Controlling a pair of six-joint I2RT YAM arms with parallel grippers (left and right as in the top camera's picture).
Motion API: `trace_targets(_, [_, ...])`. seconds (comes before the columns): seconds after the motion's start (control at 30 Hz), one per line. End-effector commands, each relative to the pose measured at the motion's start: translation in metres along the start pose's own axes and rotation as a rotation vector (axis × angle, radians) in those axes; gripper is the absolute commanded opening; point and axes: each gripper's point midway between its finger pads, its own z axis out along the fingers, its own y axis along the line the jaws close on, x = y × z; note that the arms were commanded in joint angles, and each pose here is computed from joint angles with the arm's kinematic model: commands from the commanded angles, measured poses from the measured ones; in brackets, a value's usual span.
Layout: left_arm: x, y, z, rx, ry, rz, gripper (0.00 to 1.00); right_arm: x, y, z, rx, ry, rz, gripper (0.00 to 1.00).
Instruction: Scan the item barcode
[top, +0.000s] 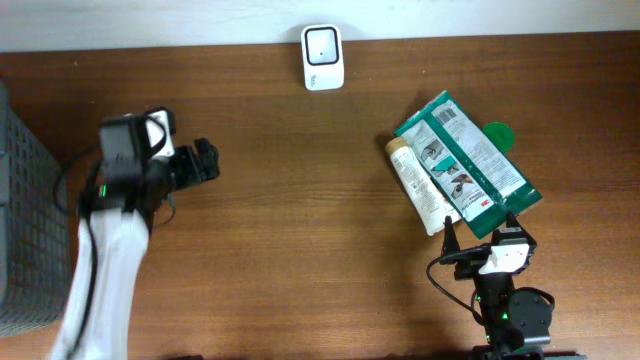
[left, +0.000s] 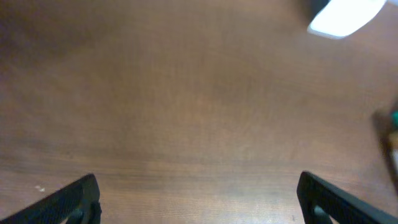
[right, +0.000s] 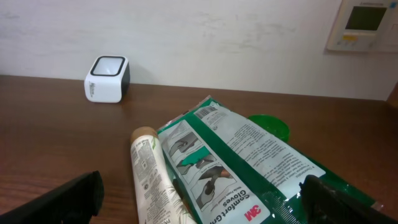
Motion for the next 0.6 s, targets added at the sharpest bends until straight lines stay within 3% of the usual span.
trace_targets(0.0, [0.009,-0.013,-0.046,0.054,-0.234,0.265,0.99,0.003,0.003,0.0,-0.016,0.0,-0.007,0.99])
trace_targets(0.2, [0.069,-0.012,-0.075,0.041,-0.594,0.537,0.99,0.003,0.003,0.0,-0.015,0.001,-0.007,0.98])
trace_targets(0.57, [0.109,0.003,-0.073,-0.056,-0.765,0.602,0.99,0.003,0.003,0.0,-0.015,0.001,-0.007,0.98])
